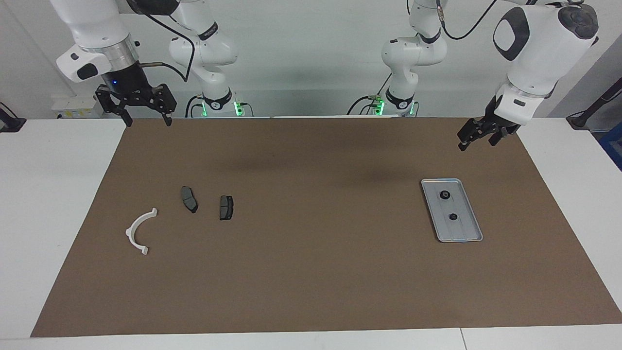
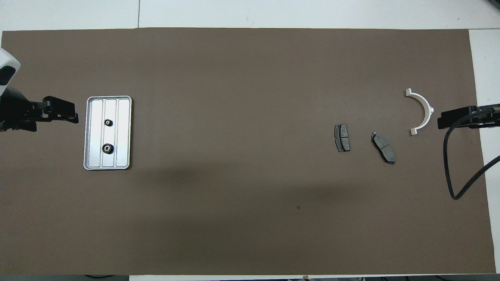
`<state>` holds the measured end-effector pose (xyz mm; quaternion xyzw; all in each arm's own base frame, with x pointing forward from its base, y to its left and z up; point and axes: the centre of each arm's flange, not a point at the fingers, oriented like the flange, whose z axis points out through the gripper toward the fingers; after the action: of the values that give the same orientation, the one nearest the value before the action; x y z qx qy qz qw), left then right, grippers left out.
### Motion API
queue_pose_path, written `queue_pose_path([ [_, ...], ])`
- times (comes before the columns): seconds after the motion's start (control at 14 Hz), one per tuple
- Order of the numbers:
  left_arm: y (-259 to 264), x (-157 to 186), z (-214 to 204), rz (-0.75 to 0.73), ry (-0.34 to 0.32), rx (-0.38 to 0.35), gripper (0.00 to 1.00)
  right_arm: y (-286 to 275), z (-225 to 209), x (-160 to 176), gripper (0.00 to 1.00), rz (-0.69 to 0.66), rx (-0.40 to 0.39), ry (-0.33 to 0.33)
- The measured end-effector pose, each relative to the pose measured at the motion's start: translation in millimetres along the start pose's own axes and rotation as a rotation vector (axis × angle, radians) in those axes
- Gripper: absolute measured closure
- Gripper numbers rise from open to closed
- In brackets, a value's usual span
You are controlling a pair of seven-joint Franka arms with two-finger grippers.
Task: Pick bearing gear from pile to tray
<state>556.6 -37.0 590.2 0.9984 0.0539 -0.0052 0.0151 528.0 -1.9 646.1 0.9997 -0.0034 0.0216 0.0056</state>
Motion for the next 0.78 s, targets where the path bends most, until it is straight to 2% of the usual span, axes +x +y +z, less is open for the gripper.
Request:
queue_pose_path([
  [0.5, 1.0, 0.0, -2.2, 0.004, 0.004, -0.001, 0.00, 0.0, 0.0, 0.0, 0.00, 0.000, 0.000, 0.000],
  [0.78, -7.9, -0.2, -1.1, 0.014, -0.006, 0.035, 0.00, 0.0, 0.3, 0.0, 0.00, 0.000, 0.000, -0.001],
])
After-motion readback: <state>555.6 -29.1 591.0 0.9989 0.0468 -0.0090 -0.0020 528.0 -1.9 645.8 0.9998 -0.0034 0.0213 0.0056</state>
